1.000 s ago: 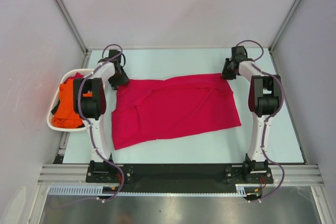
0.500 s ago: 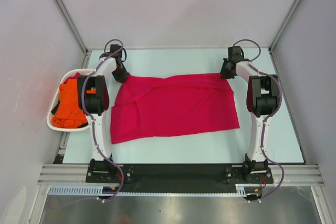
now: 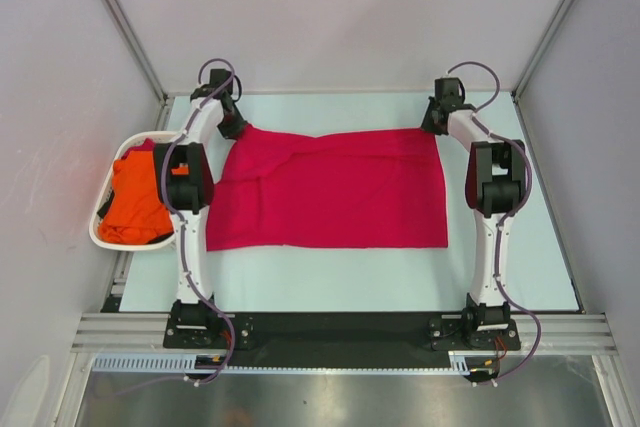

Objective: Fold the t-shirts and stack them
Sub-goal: Fold the flattened tshirt in 1/3 of the way

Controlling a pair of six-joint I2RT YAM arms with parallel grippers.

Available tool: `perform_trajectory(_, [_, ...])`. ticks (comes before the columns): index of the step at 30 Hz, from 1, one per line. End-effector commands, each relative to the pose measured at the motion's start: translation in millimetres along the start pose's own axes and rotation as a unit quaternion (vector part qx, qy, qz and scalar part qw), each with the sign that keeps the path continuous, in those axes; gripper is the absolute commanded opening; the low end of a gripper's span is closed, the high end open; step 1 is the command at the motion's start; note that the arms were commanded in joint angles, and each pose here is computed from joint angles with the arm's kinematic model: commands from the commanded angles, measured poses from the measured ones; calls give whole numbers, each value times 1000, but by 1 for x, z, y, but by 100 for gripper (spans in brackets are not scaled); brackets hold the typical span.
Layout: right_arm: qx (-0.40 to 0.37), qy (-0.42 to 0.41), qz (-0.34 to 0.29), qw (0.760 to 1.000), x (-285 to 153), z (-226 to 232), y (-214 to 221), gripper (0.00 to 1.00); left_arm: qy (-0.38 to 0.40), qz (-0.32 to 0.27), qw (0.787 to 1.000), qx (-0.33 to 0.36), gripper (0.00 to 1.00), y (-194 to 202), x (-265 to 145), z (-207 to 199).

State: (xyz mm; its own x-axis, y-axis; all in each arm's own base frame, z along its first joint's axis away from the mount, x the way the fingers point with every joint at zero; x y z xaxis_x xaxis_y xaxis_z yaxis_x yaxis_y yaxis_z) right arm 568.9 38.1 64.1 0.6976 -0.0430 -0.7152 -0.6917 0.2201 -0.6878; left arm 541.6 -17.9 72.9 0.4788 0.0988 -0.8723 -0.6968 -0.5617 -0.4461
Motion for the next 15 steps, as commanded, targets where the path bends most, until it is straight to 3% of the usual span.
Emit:
perform_trajectory(1, [-12,14,-69,997,8,1,-48,3,30,-17,999,-7,15,-16,-7,-17])
perform_trajectory(2, [-15,21,-76,997,9,1,-51,3,34,-16,999,-7,23,-16,-9,-18])
perform_trajectory(4, [-19,29,-90,995,10,3,-59,10,30,-13,999,-1,48,-9,-12,-16])
perform_trajectory(5, [-26,30,-94,995,9,5,-62,19,25,-13,1000,1,61,-3,-21,-11])
perform_trajectory(6, [-33,30,-97,994,6,7,-64,40,20,-18,1000,4,65,-2,-25,-7])
perform_trajectory(7, [-39,35,-95,994,3,9,-62,45,27,-30,999,6,93,-2,-31,-9])
perform_trajectory(8, [-40,57,-102,992,-3,6,-64,48,36,-49,998,3,99,-8,-51,-9])
perform_trajectory(9, [-40,65,-106,991,-8,5,-63,55,24,-39,999,5,100,6,-51,3])
perform_trajectory(10, [-34,61,-136,988,-31,13,-80,57,26,-55,998,3,100,4,-57,5])
perform_trajectory(11, [-37,77,-122,989,-32,6,-60,59,25,-60,998,2,100,6,-63,9])
perform_trajectory(13, [-32,70,-170,982,-74,17,-77,63,25,-82,996,0,100,11,-86,20])
perform_trajectory(15, [-28,86,-165,982,-92,13,-57,64,32,-97,995,-3,100,20,-112,32])
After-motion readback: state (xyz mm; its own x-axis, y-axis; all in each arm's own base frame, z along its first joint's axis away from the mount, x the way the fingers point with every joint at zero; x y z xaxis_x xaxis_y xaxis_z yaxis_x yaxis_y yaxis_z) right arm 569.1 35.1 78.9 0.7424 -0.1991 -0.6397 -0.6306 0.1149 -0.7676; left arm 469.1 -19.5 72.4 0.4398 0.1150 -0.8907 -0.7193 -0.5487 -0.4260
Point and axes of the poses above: each gripper's point midway between its finger pads, its own x axis out along the fingers, its own z axis along the line the jaws close on, y = z × x, the point moved 3 cm from there along -x, back along the fingers, and after that the axes turned 5 degrees about -x, right-handed, at the moved point
